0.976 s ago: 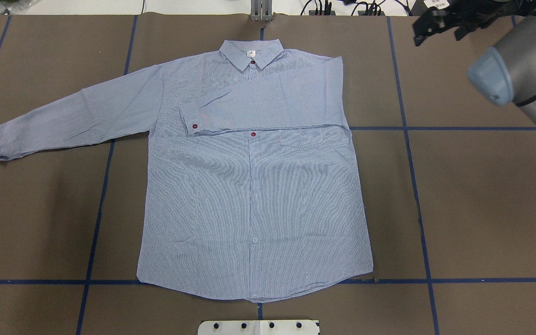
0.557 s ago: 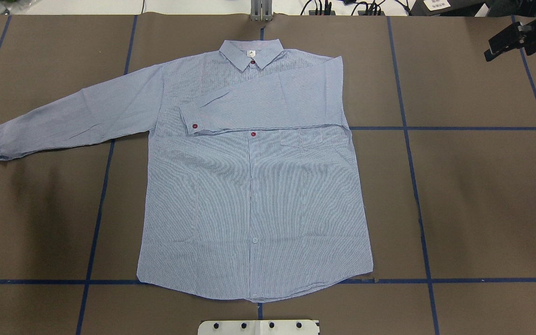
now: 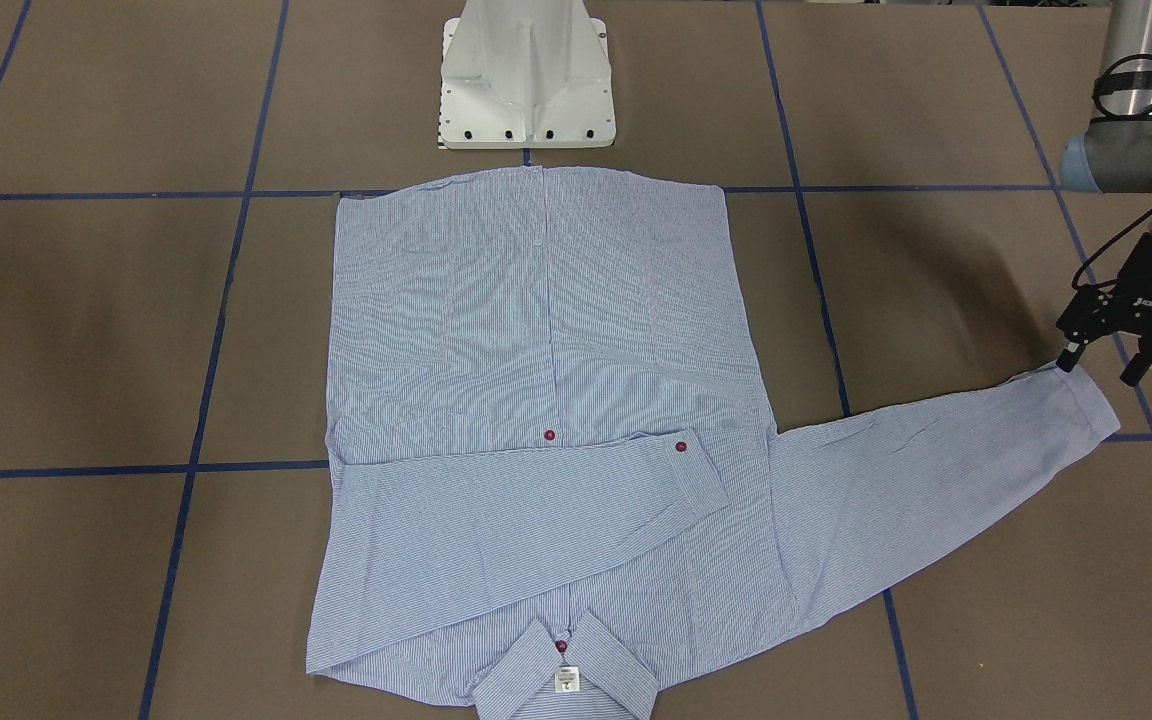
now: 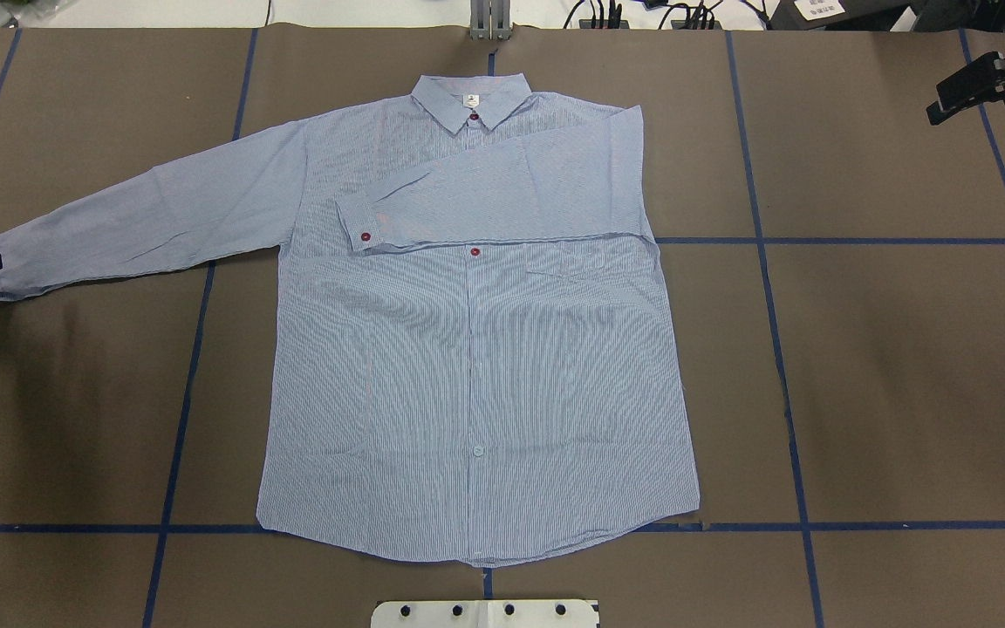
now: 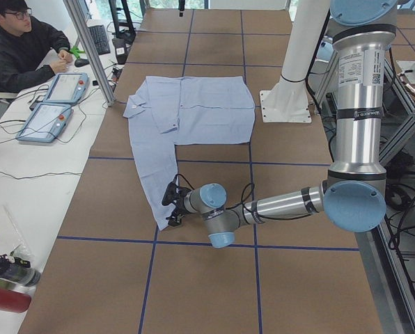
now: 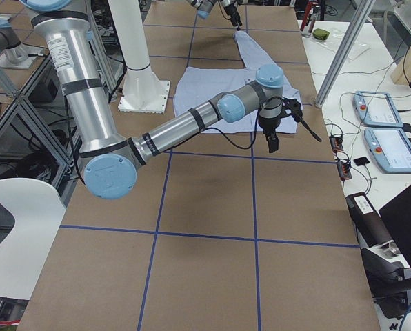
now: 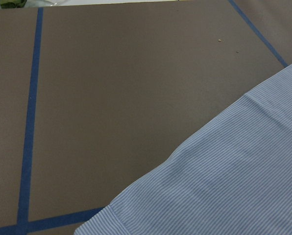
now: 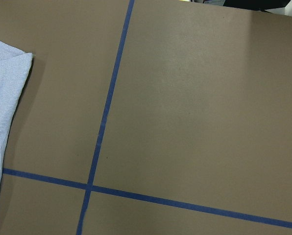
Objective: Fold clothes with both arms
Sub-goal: 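Raise the right gripper away while the left gripper reaches the other cuff, then grasp the cuff of the sleeve nearest the left gripper, then fold the sleeve with the left gripper across the shirt body and release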
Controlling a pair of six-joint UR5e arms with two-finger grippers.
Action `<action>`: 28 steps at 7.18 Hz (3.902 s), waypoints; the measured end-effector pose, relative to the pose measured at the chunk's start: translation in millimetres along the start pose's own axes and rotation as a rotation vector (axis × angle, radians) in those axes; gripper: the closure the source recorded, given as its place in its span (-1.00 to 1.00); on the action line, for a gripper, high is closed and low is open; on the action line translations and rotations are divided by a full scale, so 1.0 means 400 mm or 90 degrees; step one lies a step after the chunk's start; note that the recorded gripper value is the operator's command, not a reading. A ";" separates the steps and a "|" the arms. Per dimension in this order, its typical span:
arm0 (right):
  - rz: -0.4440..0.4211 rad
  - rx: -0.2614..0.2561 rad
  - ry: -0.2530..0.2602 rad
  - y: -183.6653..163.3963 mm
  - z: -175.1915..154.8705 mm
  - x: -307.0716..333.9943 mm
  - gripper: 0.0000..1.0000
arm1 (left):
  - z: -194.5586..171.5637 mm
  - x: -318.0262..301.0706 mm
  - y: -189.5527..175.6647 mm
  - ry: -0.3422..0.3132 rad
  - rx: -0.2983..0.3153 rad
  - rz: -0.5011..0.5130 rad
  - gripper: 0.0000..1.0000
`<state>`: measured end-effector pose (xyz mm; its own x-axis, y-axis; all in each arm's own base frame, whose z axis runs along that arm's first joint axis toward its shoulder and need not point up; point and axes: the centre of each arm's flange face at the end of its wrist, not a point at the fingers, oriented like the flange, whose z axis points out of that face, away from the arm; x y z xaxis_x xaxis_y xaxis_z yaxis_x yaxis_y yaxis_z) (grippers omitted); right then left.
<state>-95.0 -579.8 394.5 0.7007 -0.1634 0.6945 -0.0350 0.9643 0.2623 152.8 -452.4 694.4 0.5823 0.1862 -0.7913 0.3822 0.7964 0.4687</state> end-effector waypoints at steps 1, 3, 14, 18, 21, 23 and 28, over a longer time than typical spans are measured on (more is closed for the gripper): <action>0.000 0.001 0.000 0.007 -0.003 0.000 -1.00 | 0.009 -0.001 0.027 0.010 -0.004 -0.028 -0.66; -0.001 0.003 -0.001 0.012 -0.008 -0.002 -1.00 | 0.022 0.006 0.059 0.021 -0.011 -0.056 -0.32; -0.003 0.007 -0.001 0.014 -0.016 -0.008 -1.00 | 0.016 -0.031 0.096 0.007 -0.017 -0.060 -0.12; -0.002 0.007 -0.001 0.014 -0.015 -0.007 -1.00 | 0.017 -0.030 0.095 0.008 -0.016 -0.060 1.00; -0.001 0.005 0.000 0.021 -0.012 -0.002 -1.00 | 0.004 -0.019 0.094 0.031 -0.016 -0.055 1.00; 0.000 0.004 0.000 0.024 -0.012 0.000 -1.00 | -0.018 0.041 0.057 0.093 -0.041 -0.046 1.00; 0.004 -0.001 0.002 0.036 -0.005 0.010 -1.00 | 0.047 0.446 -0.256 0.112 -0.066 -0.046 1.00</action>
<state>-91.3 -566.3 399.8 0.7029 -0.1563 0.6939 -0.0390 0.9656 0.2570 231.3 -511.5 512.7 0.4192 0.2167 -0.8817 0.3366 0.8648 0.3725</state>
